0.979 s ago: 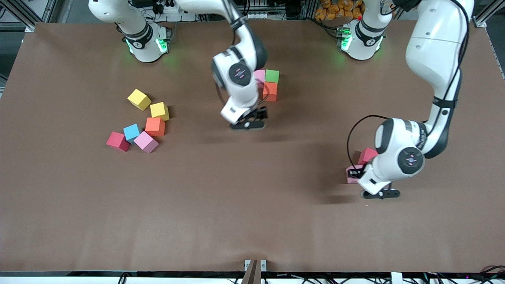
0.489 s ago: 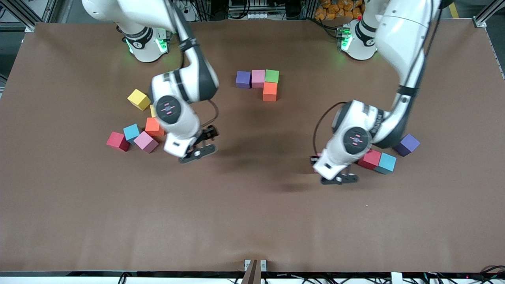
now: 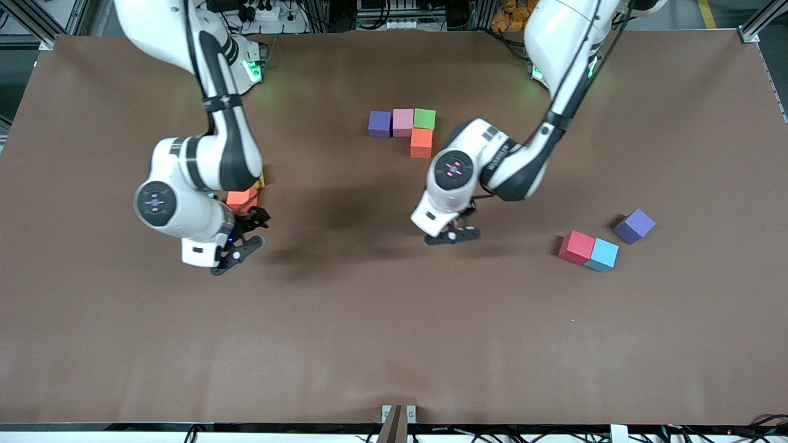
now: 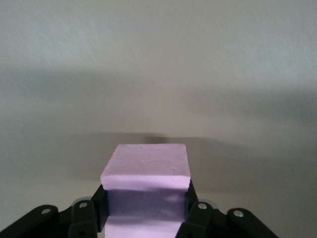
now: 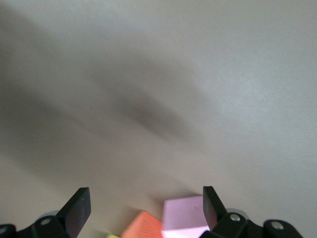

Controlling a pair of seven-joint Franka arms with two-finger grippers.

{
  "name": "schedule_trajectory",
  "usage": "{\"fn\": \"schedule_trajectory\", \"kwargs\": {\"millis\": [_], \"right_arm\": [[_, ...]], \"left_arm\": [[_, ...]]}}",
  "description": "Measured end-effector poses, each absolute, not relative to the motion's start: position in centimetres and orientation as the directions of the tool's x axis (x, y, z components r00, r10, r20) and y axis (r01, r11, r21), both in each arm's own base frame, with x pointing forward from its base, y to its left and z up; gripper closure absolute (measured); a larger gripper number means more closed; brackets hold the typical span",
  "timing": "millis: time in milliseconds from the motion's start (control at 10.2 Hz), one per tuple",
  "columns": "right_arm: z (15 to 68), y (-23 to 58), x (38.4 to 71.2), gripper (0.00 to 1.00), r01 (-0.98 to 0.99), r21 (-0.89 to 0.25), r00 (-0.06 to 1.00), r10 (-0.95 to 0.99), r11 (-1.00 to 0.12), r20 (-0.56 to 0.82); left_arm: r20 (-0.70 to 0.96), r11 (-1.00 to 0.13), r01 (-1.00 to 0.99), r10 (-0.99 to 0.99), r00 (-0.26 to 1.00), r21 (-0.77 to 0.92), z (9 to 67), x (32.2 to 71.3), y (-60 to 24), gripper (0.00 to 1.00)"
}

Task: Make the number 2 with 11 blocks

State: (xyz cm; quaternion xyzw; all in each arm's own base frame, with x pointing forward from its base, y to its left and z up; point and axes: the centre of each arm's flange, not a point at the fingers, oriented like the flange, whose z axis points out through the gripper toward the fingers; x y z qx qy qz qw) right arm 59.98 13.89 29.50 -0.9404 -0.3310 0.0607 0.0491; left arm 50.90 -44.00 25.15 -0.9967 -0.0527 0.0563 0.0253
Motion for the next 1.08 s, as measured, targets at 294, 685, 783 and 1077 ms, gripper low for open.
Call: {"fn": "schedule_trajectory", "kwargs": {"millis": [294, 685, 783, 1077], "right_arm": [[26.4, 7.2, 58.4, 0.0, 0.7, -0.167, 0.693, 0.717, -0.695, -0.08], [22.1, 4.0, 54.5, 0.0, 0.71, -0.25, 0.676, 0.736, -0.658, -0.018], [21.2, 3.6, 53.6, 0.0, 0.707, -0.258, 0.679, 0.734, -0.658, -0.008], [20.4, 3.2, 53.0, 0.0, 0.71, -0.237, 0.682, 0.731, -0.663, 0.001]], "left_arm": [[-0.142, -0.991, 0.112, 0.121, 0.983, -0.07, 23.6, 47.6, -46.8, 0.4], [-0.17, -0.997, 0.082, 0.084, 0.982, -0.015, 23.1, 45.0, -48.6, 0.43], [-0.169, -0.998, 0.071, 0.069, 0.983, 0.001, 22.9, 44.5, -48.2, 0.43], [-0.193, -0.998, 0.054, 0.048, 0.98, 0.023, 22.8, 43.1, -46.5, 0.43]]}}
